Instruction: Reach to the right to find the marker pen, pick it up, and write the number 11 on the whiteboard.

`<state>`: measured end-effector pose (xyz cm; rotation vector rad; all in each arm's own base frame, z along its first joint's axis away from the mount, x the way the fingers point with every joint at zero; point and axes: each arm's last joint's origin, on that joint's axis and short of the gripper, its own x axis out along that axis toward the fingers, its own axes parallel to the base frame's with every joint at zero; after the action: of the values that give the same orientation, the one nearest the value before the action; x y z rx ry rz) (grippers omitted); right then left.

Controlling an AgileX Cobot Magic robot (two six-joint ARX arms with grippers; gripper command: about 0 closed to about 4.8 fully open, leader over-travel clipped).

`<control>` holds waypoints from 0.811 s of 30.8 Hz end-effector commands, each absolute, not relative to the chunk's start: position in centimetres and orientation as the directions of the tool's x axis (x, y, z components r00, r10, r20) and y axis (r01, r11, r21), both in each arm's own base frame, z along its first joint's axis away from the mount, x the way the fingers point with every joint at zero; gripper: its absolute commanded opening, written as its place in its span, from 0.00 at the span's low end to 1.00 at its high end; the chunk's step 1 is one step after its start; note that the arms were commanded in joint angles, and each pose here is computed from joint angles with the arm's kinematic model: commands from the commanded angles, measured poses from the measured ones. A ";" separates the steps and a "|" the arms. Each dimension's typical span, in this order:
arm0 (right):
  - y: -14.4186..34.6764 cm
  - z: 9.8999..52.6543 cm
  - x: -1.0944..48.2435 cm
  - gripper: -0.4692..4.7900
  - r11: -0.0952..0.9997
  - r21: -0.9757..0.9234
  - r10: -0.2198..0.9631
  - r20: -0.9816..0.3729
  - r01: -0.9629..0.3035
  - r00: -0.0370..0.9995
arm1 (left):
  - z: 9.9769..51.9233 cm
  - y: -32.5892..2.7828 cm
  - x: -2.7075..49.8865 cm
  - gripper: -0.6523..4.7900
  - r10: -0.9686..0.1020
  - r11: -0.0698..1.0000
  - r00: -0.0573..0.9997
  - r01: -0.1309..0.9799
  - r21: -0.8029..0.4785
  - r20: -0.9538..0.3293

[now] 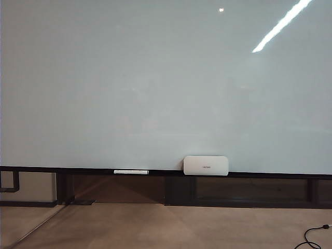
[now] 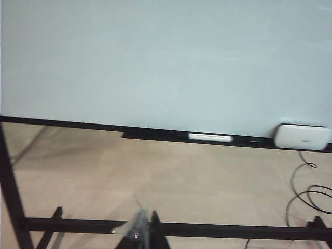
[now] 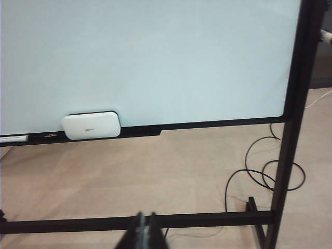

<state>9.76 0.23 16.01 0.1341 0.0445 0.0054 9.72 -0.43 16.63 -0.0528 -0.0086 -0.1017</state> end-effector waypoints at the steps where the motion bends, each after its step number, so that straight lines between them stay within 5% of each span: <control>1: 0.1 16.1 9.8 0.09 0.988 0.152 -0.033 -0.034 0.038 0.999 | 17.0 -0.5 9.7 0.11 -0.110 0.993 0.993 0.112 -0.044 0.045; 8: 0.1 16.0 9.8 0.09 0.983 0.180 -0.039 -0.042 0.045 0.998 | 16.8 -0.5 9.7 0.11 -0.127 0.990 0.992 0.129 -0.061 0.026; 25: 0.1 16.4 9.8 0.09 0.980 0.194 -0.047 -0.001 0.046 0.999 | 17.5 -1.7 9.2 0.11 -0.548 0.828 0.833 0.554 -0.091 0.082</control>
<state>9.75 0.06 16.01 0.1854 0.0397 -0.0528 9.34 -1.55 17.27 -0.1013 -0.0474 -0.5154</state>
